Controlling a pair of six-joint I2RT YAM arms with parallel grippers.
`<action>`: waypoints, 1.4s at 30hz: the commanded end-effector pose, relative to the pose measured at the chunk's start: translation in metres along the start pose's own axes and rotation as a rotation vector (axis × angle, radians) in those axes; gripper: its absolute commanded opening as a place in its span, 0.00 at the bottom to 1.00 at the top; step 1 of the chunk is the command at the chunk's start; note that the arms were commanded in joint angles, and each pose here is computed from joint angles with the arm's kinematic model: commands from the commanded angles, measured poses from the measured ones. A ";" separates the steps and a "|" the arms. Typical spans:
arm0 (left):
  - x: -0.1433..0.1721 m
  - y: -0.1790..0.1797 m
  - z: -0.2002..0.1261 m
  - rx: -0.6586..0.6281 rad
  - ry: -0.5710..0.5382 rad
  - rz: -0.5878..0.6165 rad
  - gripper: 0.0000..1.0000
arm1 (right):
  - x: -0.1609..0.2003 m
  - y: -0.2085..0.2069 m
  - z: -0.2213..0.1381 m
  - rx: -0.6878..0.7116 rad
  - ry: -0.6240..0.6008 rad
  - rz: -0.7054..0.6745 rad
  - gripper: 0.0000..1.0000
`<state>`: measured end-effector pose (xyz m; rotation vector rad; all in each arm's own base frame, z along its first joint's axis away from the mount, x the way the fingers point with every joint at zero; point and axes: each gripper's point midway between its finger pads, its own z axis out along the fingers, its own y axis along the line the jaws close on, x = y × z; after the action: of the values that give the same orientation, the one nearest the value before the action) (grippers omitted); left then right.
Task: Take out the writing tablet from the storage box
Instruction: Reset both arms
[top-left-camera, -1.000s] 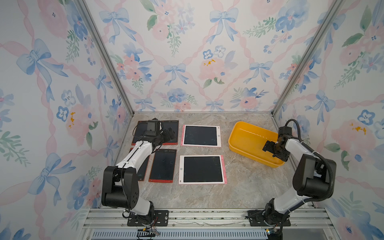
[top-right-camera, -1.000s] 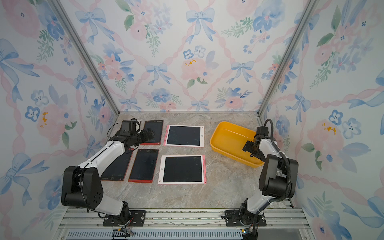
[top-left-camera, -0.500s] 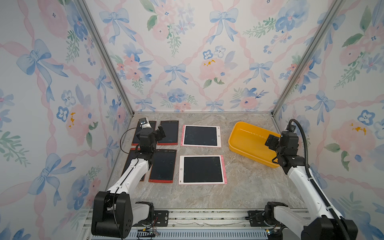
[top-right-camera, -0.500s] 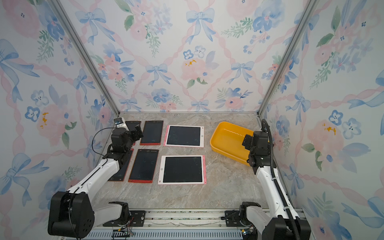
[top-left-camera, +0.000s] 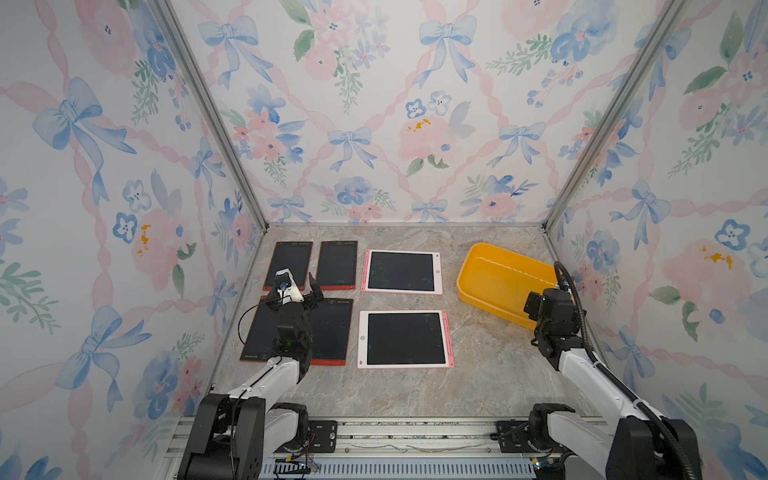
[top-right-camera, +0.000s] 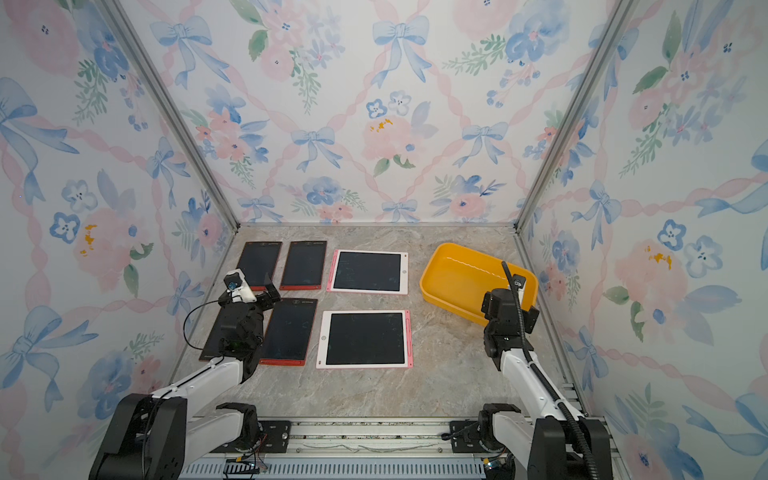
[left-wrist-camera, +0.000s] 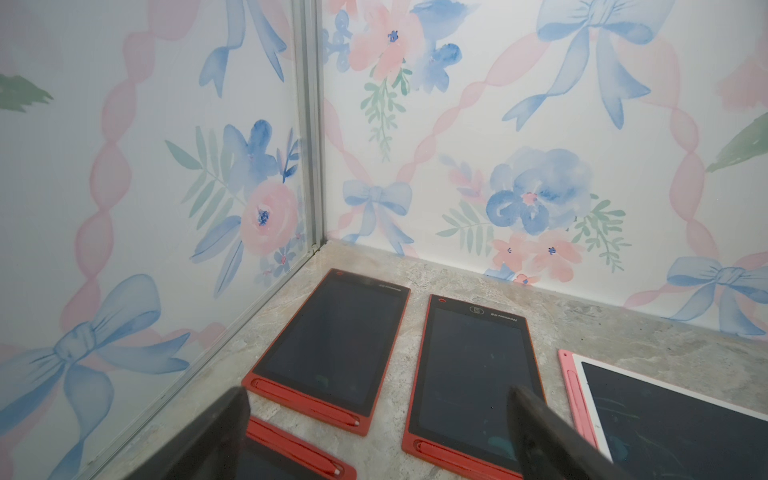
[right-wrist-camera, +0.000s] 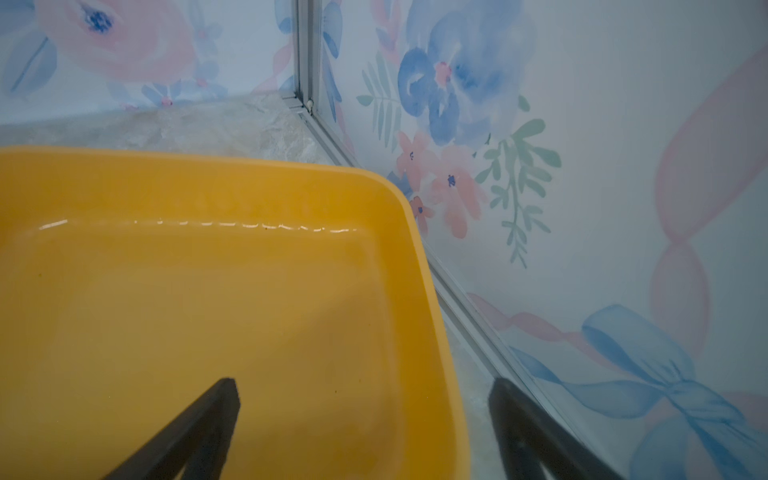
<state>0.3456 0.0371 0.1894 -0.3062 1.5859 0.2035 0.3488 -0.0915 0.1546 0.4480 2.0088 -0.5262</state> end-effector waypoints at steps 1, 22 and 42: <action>-0.008 0.000 0.000 -0.005 -0.062 0.019 0.98 | -0.032 0.008 0.002 -0.003 -0.108 0.026 0.97; 0.033 -0.008 -0.026 0.046 -0.085 0.027 0.98 | 0.004 0.037 -0.012 -0.142 -0.168 -0.022 0.97; 0.051 -0.025 -0.007 0.051 -0.038 0.110 0.98 | 0.019 0.119 -0.003 -0.262 -0.225 -0.216 0.97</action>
<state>0.3437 0.0036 0.1415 -0.1667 1.5584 0.2274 0.3863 0.0039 0.1140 0.0454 1.9149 -0.3732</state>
